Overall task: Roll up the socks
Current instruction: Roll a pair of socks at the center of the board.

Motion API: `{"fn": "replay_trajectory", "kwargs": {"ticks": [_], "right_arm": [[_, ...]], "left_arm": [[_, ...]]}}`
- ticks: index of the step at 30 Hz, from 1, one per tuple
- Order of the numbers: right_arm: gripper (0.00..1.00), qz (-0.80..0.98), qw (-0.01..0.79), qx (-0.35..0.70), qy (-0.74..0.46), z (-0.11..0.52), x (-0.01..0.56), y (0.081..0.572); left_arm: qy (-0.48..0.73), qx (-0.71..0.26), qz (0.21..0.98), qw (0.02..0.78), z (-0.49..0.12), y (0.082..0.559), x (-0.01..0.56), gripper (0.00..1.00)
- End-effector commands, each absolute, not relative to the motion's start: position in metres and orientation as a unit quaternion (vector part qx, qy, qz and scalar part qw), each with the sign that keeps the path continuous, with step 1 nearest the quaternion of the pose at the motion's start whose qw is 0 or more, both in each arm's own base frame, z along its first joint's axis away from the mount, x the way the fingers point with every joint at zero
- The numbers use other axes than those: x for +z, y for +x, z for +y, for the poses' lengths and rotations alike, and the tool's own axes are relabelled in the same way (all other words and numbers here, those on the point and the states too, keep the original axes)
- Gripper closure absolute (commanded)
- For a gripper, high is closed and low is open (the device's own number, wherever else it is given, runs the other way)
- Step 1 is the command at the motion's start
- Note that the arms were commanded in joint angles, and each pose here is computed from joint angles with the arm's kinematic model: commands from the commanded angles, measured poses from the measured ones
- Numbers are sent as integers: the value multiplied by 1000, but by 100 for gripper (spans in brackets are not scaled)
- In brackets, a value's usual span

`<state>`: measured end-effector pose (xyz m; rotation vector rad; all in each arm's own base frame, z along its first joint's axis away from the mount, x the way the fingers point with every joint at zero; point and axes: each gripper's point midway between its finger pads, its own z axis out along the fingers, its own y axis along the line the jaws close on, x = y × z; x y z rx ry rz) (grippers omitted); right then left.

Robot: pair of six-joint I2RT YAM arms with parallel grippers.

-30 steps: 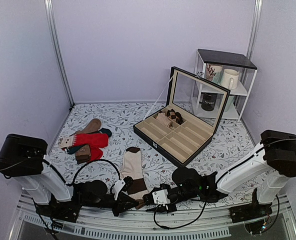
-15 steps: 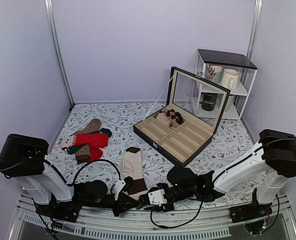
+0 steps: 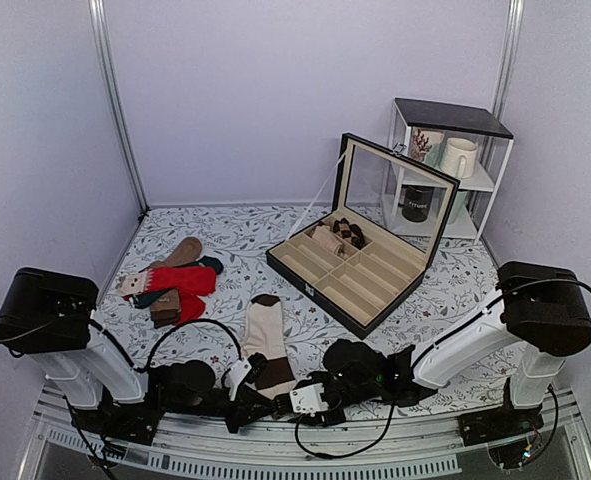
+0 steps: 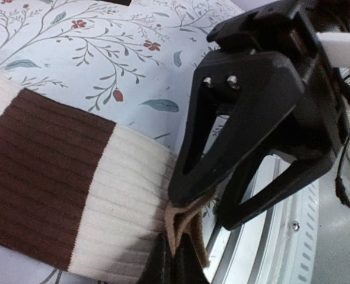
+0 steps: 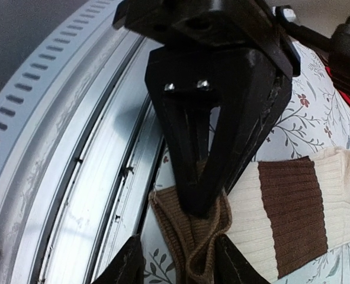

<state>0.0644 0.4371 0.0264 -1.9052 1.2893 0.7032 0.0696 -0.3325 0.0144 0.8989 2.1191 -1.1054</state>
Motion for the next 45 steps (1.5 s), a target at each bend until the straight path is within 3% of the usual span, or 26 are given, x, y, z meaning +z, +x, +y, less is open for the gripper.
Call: {"fn": "replay_trajectory", "kwargs": {"ticks": [1,5,8,10,13,15,16,17,27,35,38,42,45], "right_arm": [[60,541,346,225,-732,433,0,81],[67,566,342,206,-721,429,-7,92],[87,586,322,215,-712,427,-8,92],[94,602,305,225,-702,426,-9,93],[96,635,270,247,-680,422,-9,92],[97,652,247,268,-665,418,-8,89],[97,657,235,281,-659,417,-6,88],[97,667,220,292,-649,415,-5,87],[98,765,23,355,-537,421,-4,74],[97,800,-40,370,-470,427,6,72],[97,807,-48,367,-459,428,6,72],[97,821,-51,361,-440,430,2,78],[97,825,-52,360,-432,432,-1,82]], "left_arm": [[364,-335,843,210,-295,55,-41,100],[364,-335,843,210,-295,55,-41,100],[364,-337,842,213,-295,56,-39,100],[362,-340,839,222,-295,58,-34,95],[356,-337,834,252,-293,66,-20,66],[354,-330,832,271,-290,71,-11,16],[354,-328,829,283,-289,74,-4,3],[356,-327,825,294,-288,75,2,1],[374,-322,791,361,-291,79,37,1],[423,-287,767,389,-318,81,44,8],[439,-288,752,398,-326,78,50,15],[453,-303,742,390,-333,71,48,35],[459,-322,735,381,-340,63,47,38]]}}
